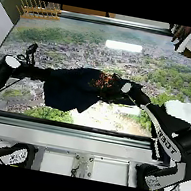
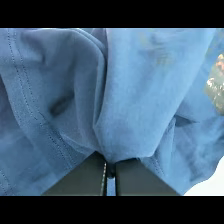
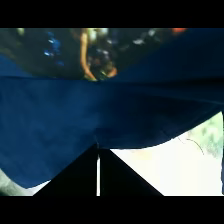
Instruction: Fold the clothes and pants, and hang the long-sleeved shirts on hangers.
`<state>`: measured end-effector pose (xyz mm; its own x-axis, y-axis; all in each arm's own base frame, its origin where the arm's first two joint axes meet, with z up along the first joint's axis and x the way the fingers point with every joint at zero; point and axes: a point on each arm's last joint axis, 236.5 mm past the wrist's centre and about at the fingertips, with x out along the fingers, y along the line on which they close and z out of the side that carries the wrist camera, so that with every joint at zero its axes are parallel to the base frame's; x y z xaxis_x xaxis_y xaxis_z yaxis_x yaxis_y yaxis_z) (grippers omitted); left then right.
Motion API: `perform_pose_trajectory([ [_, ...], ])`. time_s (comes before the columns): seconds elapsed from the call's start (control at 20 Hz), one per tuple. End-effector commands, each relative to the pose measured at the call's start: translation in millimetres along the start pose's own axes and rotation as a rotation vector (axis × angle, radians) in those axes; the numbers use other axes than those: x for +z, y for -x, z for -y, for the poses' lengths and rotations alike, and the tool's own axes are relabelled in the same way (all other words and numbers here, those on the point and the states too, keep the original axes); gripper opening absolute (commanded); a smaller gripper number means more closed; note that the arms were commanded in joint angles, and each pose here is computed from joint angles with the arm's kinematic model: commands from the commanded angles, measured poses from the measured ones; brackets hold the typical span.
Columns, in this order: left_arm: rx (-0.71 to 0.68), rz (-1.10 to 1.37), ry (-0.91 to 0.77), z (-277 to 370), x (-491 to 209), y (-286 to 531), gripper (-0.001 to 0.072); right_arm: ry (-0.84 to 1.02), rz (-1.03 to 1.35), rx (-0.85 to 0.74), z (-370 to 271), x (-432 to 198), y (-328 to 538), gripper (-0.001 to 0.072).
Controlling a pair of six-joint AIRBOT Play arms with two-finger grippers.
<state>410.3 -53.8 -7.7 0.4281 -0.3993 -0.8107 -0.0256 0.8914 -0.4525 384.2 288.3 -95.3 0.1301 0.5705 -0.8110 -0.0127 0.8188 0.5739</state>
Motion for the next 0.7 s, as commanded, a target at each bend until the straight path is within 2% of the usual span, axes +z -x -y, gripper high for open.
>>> perform_pose_trajectory([
  [0.0, -0.003, 0.017, -0.006, 1, 10, 10, 0.0007, 0.101, 0.054, -0.023, -4, 18, 30, 0.0013],
  [0.2, -0.020, 0.195, -0.090, 29, 73, 91, 0.0007, 0.326, 0.249, -0.205, -4, 74, 174, 0.0013],
  [0.35, -0.040, 0.465, -0.252, 97, 113, 206, 0.0007, 0.430, 0.563, -0.212, -52, 100, 321, 0.0012],
  [0.5, -0.079, 0.701, -0.418, 172, 100, 317, 0.0008, 0.514, 0.900, -0.172, -111, 81, 460, 0.0013],
  [0.65, -0.124, 0.894, -0.550, 228, 59, 405, 0.0007, 0.591, 1.223, -0.114, -159, 36, 568, 0.0012],
])
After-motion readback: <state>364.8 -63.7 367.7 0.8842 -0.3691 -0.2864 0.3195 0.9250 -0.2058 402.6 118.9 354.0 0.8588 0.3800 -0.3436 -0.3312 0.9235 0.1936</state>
